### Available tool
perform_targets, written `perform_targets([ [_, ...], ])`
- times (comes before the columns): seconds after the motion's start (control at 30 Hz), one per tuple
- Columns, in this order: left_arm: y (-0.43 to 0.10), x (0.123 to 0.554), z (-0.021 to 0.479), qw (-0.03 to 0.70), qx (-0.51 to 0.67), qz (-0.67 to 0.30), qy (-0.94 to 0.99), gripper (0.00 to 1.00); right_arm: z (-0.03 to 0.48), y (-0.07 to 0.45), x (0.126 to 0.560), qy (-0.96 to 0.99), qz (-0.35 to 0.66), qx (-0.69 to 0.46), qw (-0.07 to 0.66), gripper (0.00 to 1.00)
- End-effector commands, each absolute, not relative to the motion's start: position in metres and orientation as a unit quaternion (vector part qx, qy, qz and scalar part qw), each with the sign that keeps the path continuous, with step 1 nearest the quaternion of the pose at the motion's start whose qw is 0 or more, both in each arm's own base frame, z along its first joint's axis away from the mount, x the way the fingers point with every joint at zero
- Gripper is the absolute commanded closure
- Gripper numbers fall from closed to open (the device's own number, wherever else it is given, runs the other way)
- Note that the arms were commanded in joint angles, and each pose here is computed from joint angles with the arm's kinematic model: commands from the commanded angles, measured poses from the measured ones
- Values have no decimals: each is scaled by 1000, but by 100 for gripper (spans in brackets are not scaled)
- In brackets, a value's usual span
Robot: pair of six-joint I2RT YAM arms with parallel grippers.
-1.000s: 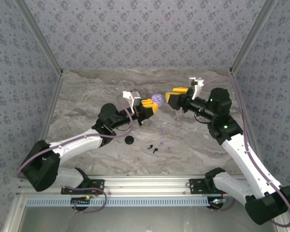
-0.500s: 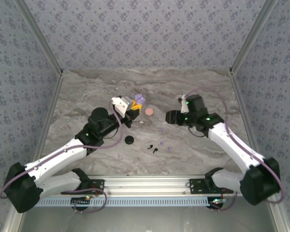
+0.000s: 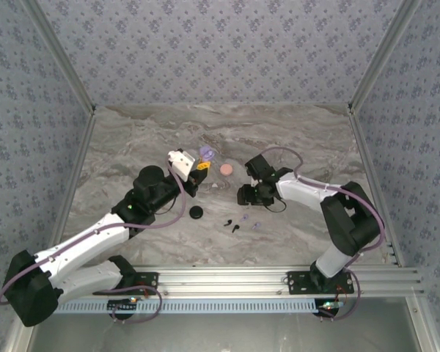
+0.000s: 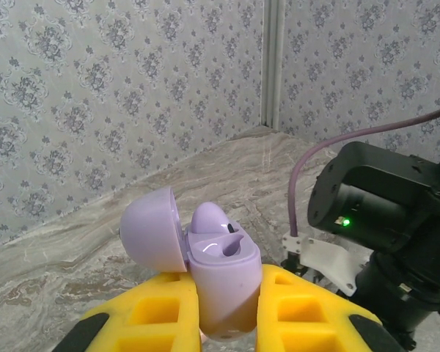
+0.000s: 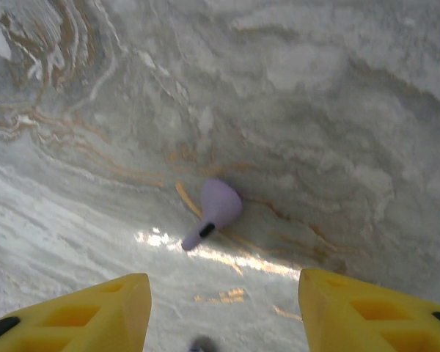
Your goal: Insert the wireless bluetooth earbuds into the charging case
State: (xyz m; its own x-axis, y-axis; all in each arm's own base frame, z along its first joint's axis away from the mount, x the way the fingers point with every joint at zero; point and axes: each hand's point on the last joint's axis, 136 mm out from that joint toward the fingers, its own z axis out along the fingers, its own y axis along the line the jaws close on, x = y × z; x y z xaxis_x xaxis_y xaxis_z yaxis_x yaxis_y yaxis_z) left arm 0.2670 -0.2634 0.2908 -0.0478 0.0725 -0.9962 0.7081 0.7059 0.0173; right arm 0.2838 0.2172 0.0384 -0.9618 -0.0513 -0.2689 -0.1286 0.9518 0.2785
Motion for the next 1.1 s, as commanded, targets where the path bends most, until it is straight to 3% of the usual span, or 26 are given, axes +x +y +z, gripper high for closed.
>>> perform_targets([
  [0.0,-262,263,304,643,288,-257,662,100,43,223,300,979,129,-48,153,44],
  [0.37,-261,262,306,645,289,-257,659,100,28,232,303,984,104,-66,132,52],
  [0.6,-261,261,305,645,289,-257,659,100,14,241,303,986,88,-81,119,64],
  [1.07,-258,261,305,646,286,-256,660,100,15,243,299,985,76,-105,117,77],
])
